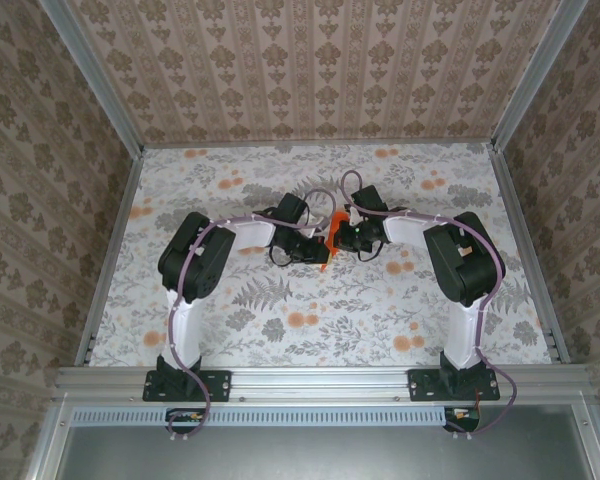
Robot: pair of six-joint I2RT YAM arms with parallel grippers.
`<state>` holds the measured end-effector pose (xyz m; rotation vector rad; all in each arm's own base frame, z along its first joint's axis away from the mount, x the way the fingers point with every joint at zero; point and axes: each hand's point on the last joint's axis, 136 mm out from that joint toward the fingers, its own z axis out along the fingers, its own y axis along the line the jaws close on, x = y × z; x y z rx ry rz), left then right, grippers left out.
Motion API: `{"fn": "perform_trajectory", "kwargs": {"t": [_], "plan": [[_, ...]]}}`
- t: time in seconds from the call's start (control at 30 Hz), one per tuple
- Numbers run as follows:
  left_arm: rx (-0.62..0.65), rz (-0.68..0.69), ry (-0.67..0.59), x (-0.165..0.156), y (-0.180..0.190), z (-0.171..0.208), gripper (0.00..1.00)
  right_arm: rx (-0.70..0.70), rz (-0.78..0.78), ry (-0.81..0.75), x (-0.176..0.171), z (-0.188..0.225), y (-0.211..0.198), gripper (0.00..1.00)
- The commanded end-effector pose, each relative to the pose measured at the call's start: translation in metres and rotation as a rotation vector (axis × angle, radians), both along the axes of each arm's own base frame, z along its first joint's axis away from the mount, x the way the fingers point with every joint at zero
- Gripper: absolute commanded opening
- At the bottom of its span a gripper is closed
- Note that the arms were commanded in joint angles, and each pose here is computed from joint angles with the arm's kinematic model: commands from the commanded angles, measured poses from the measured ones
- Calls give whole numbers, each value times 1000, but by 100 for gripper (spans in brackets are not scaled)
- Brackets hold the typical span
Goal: Fold a paper plane with a square sheet of paper (fold left side to right side)
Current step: Fold the wing for the fifth time at the center of the table.
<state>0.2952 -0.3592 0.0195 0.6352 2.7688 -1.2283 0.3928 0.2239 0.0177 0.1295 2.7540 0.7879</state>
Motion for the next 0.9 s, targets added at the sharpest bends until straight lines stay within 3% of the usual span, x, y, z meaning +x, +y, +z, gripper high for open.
{"fn": "perform_trajectory", "kwargs": {"t": [0.0, 0.87], "plan": [[244, 11, 128, -38, 43, -64, 0, -87, -20, 70, -8, -23, -20, 0], [262, 25, 159, -42, 51, -72, 0, -100, -72, 57, 31, -17, -55, 0]]}}
